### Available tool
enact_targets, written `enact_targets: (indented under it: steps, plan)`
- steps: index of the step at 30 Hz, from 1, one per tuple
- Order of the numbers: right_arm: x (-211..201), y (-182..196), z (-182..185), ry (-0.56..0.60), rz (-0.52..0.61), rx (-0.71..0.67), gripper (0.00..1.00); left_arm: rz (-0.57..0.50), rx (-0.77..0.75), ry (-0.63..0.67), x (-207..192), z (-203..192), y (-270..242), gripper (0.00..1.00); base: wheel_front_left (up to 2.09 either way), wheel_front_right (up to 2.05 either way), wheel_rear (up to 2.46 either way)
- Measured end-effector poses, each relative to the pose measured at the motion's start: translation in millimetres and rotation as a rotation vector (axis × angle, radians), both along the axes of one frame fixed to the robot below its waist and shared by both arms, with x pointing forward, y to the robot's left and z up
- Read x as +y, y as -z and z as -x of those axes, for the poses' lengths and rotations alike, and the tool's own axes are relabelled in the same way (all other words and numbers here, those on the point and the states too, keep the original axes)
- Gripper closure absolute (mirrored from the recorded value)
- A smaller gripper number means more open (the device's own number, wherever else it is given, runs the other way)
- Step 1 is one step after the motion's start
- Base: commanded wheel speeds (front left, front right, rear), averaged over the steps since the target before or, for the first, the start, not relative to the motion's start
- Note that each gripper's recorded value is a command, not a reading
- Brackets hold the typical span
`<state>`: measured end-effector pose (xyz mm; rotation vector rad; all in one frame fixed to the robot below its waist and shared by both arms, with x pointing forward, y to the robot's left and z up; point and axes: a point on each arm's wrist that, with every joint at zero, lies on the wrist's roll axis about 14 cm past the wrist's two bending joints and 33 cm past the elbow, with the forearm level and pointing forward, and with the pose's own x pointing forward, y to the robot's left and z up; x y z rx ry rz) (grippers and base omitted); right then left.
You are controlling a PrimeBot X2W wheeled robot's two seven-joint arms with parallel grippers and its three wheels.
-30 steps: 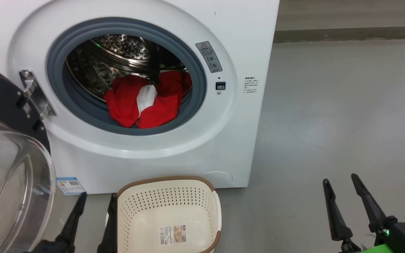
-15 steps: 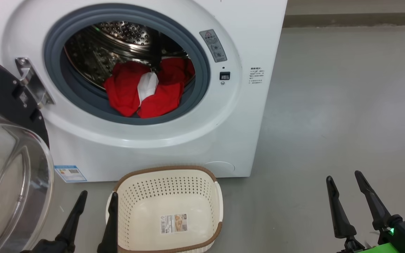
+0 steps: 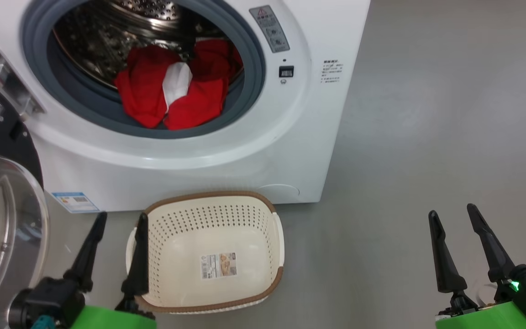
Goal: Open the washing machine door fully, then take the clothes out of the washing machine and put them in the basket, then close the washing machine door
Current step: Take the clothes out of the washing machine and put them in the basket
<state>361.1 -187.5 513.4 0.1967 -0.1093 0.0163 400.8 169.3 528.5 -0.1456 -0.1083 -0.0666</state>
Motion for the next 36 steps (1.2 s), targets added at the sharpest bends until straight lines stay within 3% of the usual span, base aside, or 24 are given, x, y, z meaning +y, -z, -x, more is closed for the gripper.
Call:
enact_targets:
  steps: [36]
  plan:
    - [-9, 50, -55, 0.024, 0.023, 0.112, 0.00, 0.025, 0.025, 0.077, -30, -187, 28, 0.00, 0.00, 0.00, 0.00]
